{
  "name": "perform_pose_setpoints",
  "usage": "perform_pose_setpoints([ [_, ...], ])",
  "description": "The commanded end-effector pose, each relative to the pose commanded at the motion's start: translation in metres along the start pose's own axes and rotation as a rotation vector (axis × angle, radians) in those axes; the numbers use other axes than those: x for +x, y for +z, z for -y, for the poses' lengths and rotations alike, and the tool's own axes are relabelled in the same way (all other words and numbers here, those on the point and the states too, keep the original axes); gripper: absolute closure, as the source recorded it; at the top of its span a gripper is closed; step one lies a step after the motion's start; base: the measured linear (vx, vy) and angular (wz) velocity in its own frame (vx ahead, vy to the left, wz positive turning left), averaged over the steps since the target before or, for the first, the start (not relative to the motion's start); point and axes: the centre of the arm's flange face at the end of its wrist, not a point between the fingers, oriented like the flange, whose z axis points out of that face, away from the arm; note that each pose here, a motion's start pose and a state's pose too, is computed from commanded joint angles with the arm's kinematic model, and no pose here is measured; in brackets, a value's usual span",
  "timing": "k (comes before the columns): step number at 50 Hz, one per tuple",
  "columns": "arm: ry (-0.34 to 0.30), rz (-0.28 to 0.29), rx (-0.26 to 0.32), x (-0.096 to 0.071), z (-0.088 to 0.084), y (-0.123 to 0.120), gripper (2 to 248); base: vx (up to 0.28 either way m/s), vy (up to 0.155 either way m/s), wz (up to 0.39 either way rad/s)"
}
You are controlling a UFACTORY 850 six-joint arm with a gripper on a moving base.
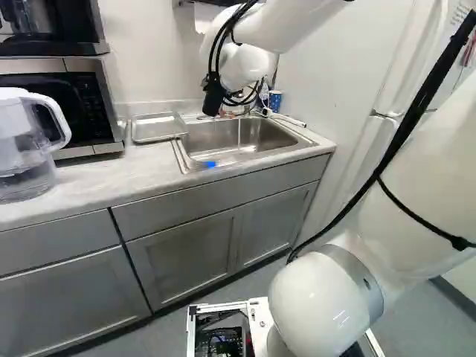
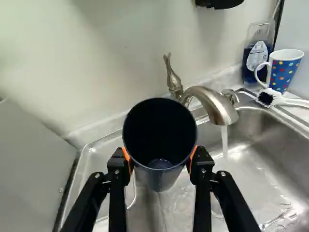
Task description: Rinse the cup and place it in the tray
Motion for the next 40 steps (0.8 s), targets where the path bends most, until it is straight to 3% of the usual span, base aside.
perform_pose_setpoints([
  [12,0.134,-0.015,-0.003,0.0013,-0.0004,0.0,126,0.0,0.0,0.0],
  [22,0.131,-0.015,-0.003,0.0013,-0.0003,0.0,126,0.0,0.0,0.0],
  [40,0.072,-0.016,0.014,0.0015,0.0012,0.0,126,0.0,0.0,0.0],
])
